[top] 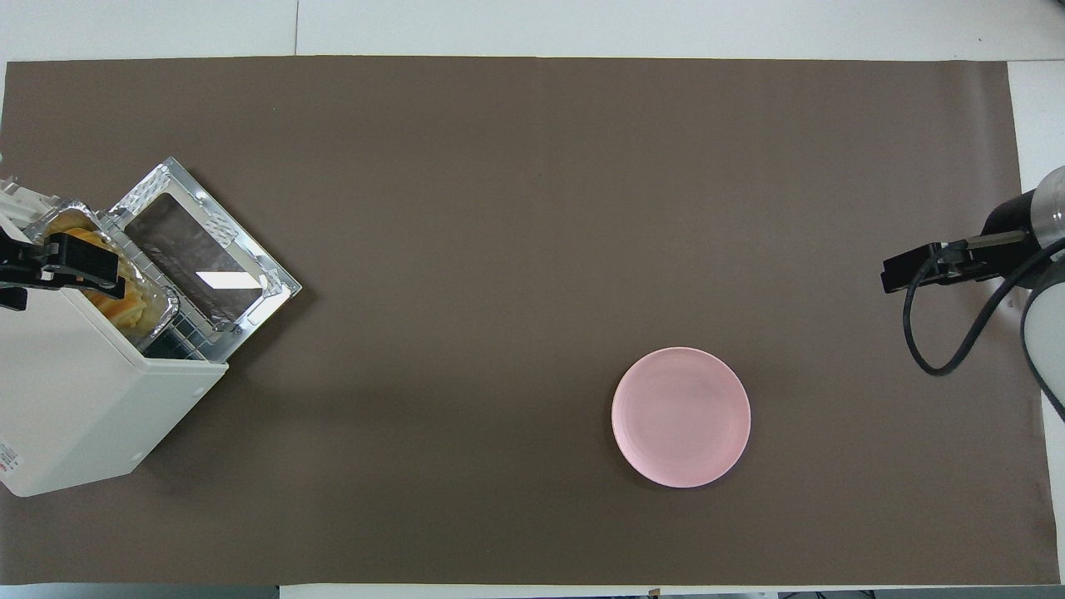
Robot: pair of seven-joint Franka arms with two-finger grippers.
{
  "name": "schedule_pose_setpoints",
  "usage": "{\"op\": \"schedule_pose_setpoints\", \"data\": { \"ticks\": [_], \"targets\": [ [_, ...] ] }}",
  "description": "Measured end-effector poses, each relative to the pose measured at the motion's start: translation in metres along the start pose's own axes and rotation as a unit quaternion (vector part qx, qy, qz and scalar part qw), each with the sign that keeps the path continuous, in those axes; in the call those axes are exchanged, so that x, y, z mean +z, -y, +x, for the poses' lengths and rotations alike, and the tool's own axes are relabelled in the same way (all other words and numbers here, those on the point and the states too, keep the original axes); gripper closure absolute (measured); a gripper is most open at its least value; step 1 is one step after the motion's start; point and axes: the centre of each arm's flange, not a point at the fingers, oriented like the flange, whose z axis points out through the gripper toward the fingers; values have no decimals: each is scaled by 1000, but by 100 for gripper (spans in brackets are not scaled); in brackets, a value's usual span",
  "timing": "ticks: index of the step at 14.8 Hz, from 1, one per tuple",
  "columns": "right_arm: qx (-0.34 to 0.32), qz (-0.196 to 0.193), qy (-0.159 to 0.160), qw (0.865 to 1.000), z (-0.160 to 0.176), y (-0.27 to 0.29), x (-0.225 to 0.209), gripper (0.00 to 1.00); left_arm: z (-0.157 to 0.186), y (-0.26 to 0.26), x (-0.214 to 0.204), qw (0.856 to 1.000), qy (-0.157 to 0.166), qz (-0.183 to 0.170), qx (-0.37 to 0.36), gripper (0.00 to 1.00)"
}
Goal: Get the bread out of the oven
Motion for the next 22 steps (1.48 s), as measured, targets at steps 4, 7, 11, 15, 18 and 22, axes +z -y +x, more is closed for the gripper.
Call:
{"op": "schedule_pose_setpoints", "data": {
  "ticks": [4,7,11,15,18,22],
  "targets": [
    [0,0,0,1000,0,0,0,0,2,0,-1,1000,-7,-1,0,0],
    [0,0,0,1000,0,0,0,0,2,0,-3,1000,-15,-1,0,0],
    [0,0,0,1000,0,0,0,0,2,1,-5,1000,-15,-2,-11,0],
    [0,0,0,1000,0,0,0,0,10,-1,-10,999,-20,-3,-50,0],
    [0,0,0,1000,0,0,0,0,52,-6,1,995,-7,0,-96,0],
    [0,0,0,1000,0,0,0,0,128,-18,52,985,10,23,-168,0]
  ]
}}
